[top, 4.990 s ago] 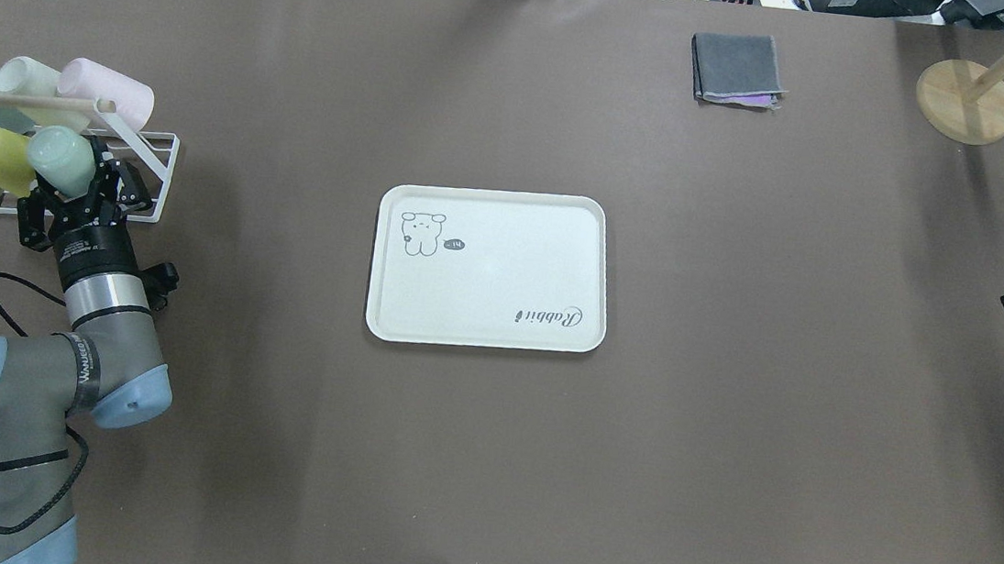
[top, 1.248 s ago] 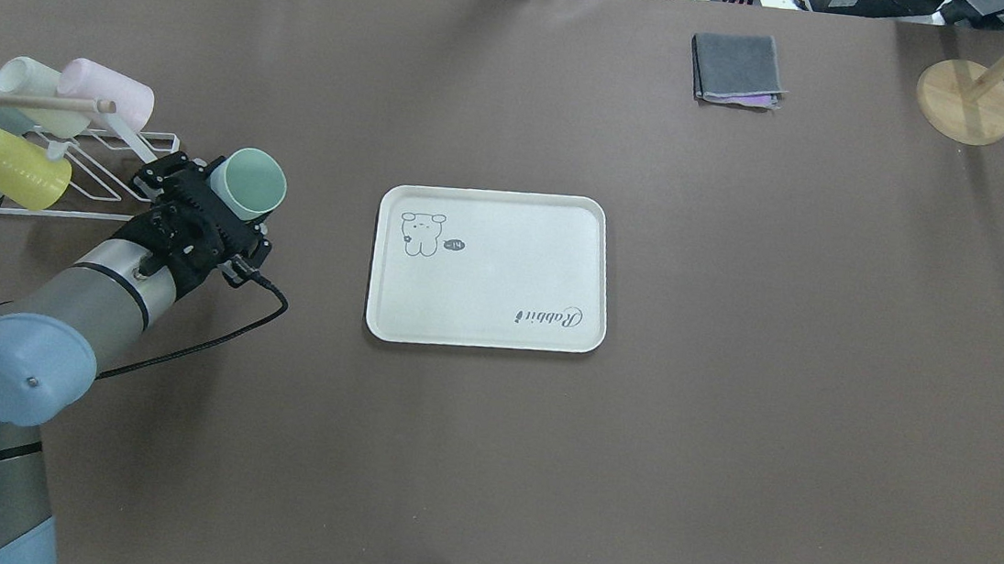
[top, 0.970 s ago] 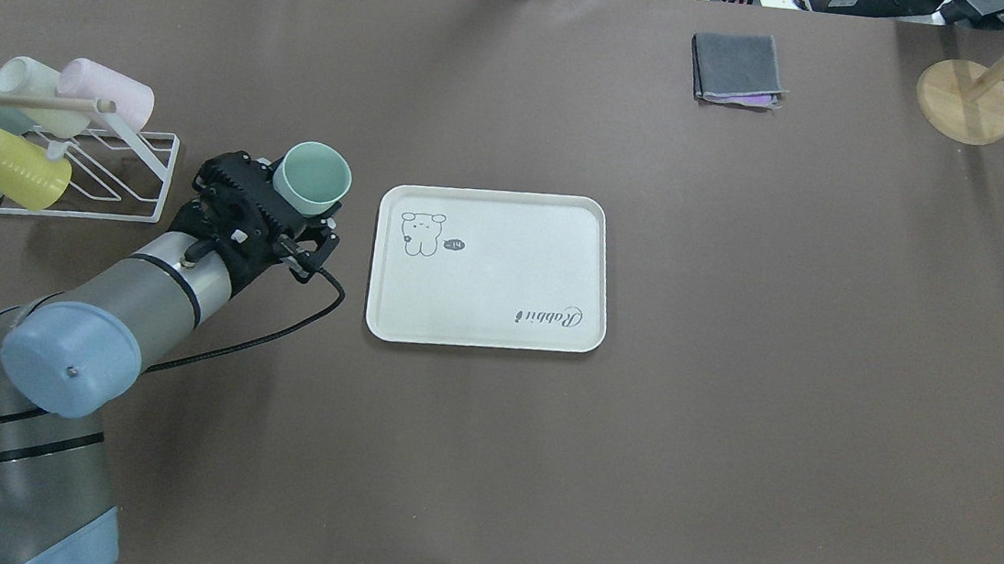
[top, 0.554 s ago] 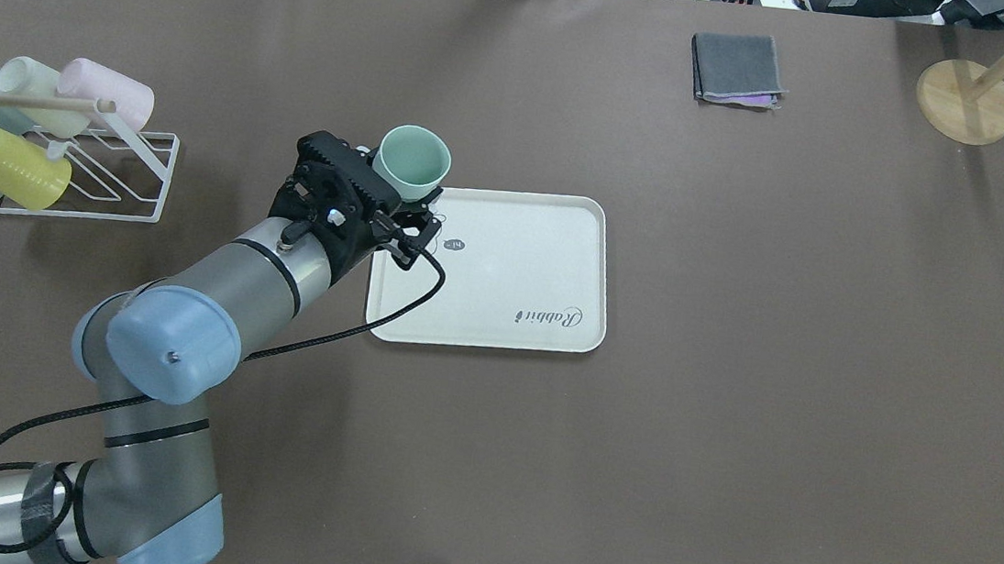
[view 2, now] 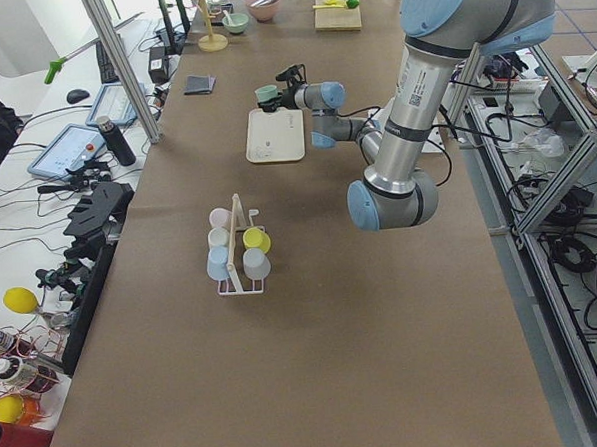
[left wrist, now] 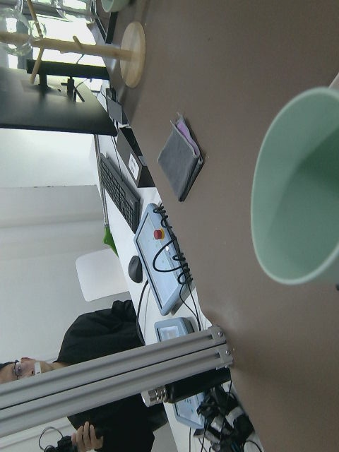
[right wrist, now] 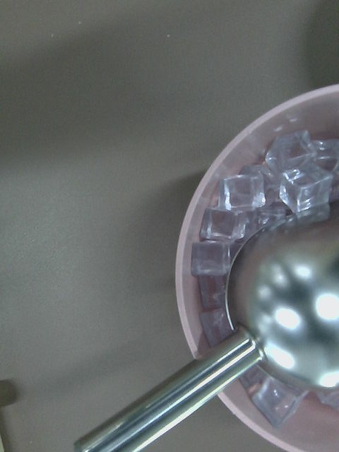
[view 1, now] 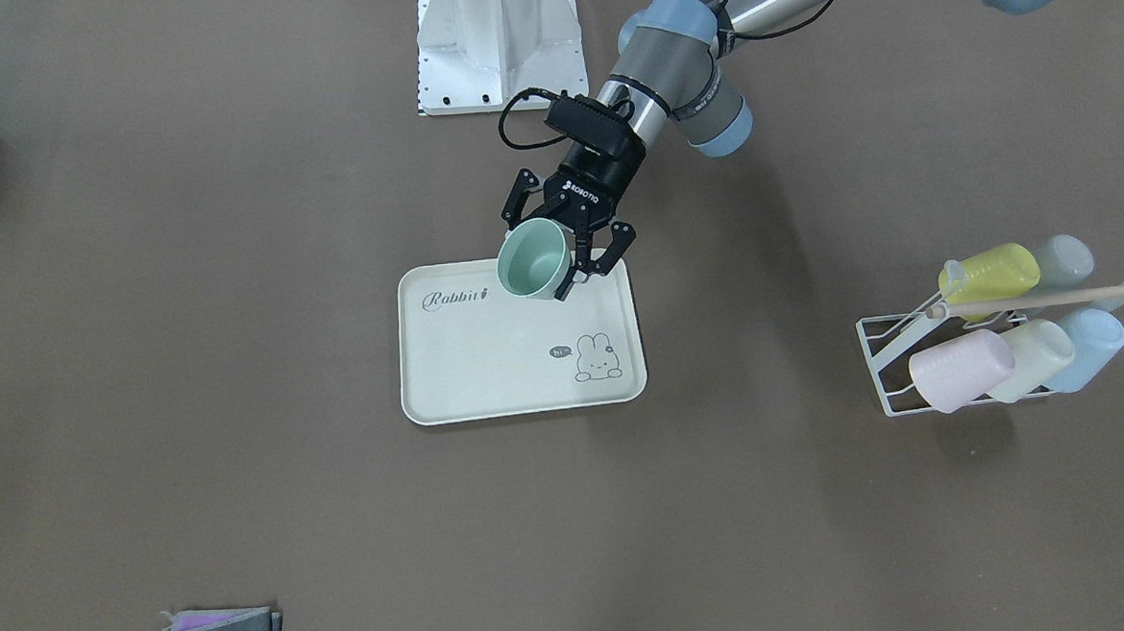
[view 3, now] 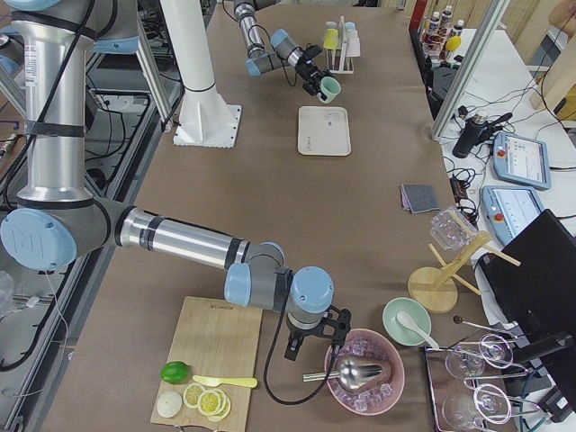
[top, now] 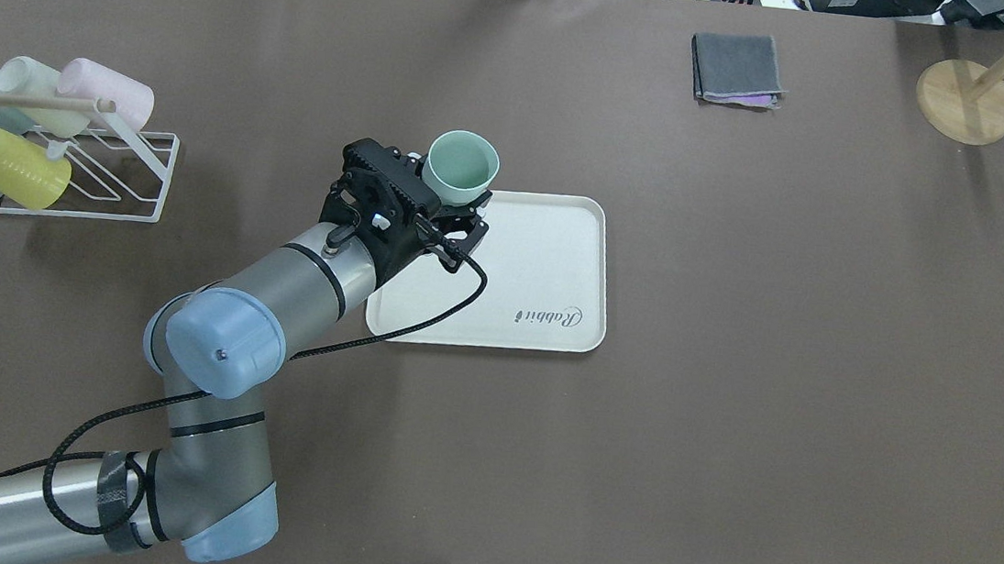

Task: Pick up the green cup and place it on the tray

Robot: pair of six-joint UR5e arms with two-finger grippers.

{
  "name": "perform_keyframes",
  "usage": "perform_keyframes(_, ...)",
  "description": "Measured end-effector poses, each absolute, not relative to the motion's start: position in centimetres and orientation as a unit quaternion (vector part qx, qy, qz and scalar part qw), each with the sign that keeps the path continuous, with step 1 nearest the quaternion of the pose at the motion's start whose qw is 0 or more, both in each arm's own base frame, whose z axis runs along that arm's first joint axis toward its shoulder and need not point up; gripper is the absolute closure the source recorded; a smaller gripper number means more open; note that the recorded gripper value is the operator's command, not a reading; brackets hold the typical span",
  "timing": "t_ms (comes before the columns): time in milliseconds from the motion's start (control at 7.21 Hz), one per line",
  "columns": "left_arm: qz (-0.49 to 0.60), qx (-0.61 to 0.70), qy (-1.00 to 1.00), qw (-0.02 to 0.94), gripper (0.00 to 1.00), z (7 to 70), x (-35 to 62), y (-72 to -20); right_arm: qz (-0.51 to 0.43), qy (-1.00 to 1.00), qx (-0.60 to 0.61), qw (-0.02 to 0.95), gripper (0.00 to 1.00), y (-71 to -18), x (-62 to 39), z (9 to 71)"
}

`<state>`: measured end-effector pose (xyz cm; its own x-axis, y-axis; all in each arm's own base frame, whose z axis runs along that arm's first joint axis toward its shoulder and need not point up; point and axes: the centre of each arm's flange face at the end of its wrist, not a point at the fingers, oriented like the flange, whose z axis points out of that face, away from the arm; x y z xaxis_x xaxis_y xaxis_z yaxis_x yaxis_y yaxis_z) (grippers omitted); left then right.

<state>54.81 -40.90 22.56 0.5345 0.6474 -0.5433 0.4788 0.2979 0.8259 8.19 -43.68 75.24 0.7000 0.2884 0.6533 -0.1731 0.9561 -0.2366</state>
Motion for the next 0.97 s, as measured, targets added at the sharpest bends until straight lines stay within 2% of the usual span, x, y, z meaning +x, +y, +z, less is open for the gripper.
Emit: perform_keyframes(970, 0.058, 0.549, 0.525, 0.648, 1.00, 26.6, 60.7, -43.5, 0.120, -0.366, -0.066, 0.920, 0.00, -45.8, 8.3, 74.0)
